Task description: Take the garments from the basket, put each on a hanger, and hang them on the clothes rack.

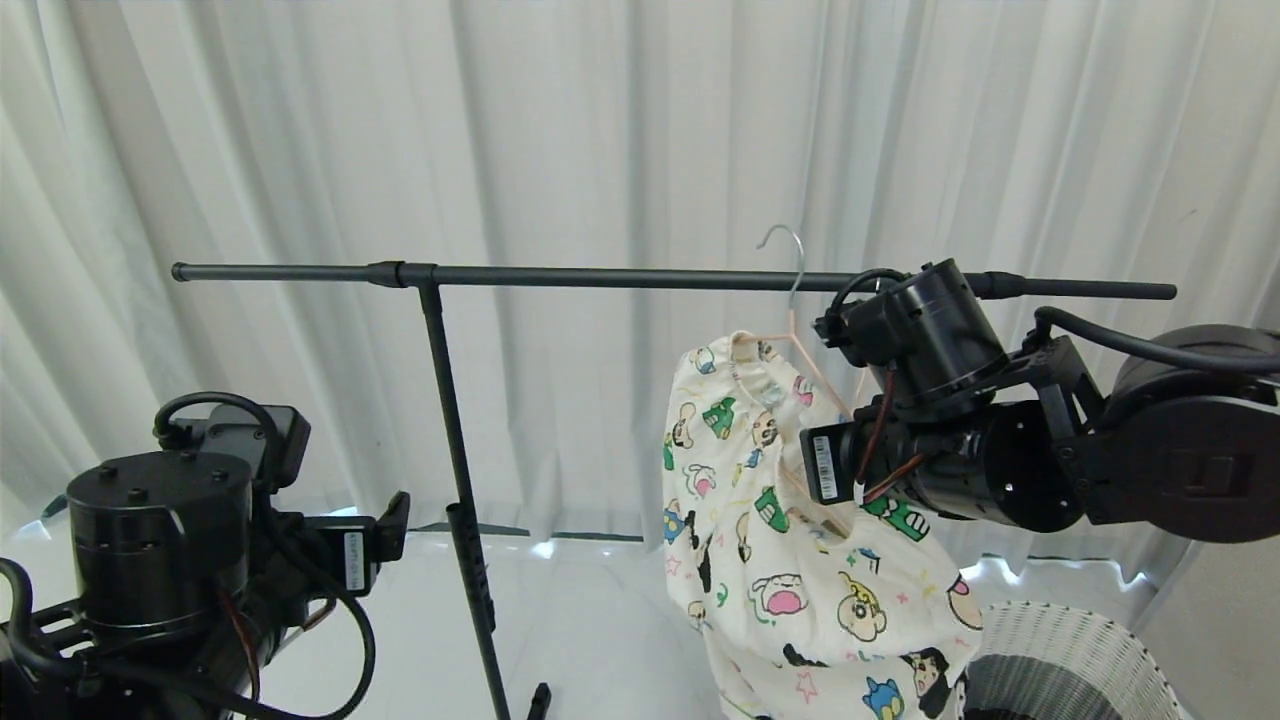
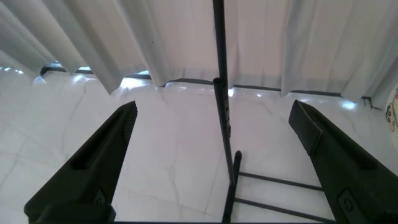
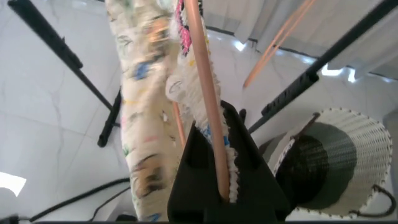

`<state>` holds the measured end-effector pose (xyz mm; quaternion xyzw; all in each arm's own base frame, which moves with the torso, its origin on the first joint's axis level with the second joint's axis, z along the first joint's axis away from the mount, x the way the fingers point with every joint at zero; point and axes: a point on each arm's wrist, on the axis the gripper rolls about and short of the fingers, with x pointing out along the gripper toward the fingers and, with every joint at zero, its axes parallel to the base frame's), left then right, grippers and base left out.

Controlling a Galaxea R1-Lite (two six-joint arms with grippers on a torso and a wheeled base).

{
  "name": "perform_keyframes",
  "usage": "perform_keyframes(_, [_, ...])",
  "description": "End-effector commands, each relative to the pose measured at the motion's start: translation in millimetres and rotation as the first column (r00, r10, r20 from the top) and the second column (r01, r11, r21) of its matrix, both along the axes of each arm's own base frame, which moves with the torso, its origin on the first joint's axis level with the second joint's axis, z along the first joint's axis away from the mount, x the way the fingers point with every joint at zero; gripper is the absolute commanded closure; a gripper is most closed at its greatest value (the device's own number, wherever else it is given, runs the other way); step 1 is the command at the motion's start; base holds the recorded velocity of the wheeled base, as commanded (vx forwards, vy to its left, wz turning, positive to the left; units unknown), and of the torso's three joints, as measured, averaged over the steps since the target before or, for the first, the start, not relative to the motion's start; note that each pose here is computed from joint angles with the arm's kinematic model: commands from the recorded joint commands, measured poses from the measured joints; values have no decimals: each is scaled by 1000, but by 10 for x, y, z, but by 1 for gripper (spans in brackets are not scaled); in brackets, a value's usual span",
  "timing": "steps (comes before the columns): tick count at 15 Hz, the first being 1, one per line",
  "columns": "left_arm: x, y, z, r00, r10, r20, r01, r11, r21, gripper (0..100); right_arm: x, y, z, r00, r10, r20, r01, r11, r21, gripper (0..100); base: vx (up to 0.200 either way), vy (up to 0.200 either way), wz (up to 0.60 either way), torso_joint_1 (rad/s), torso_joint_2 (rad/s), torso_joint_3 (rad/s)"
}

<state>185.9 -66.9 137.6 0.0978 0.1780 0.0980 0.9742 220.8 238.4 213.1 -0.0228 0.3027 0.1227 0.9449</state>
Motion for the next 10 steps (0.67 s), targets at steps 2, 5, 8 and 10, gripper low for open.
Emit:
perform_keyframes(2, [-6,-8,0,1000,-5,0,5,1000,0,0,-28,-27,44,1000,2,7,-2,1000,9,100,200,0,0,-2,5,5])
perform_keyframes(5, [-7,-18,-3,1000,-9,-1,9,1000,0,0,-37,-30,50,1000,2,9,-2,1000,10,100,200,0,0,4,4,1])
perform_keyframes(8, [-10,-26,-3,1000,-14,-1,14,1000,0,0,-49,-28,45,1000,7,7,-7,1000,7,100,200,0,0,4,4,1])
perform_keyframes(10, [-10,-26,-3,1000,-14,-1,14,1000,0,0,-44,-23,35,1000,7,5,-7,1000,5,100,200,0,0,2,2,-2])
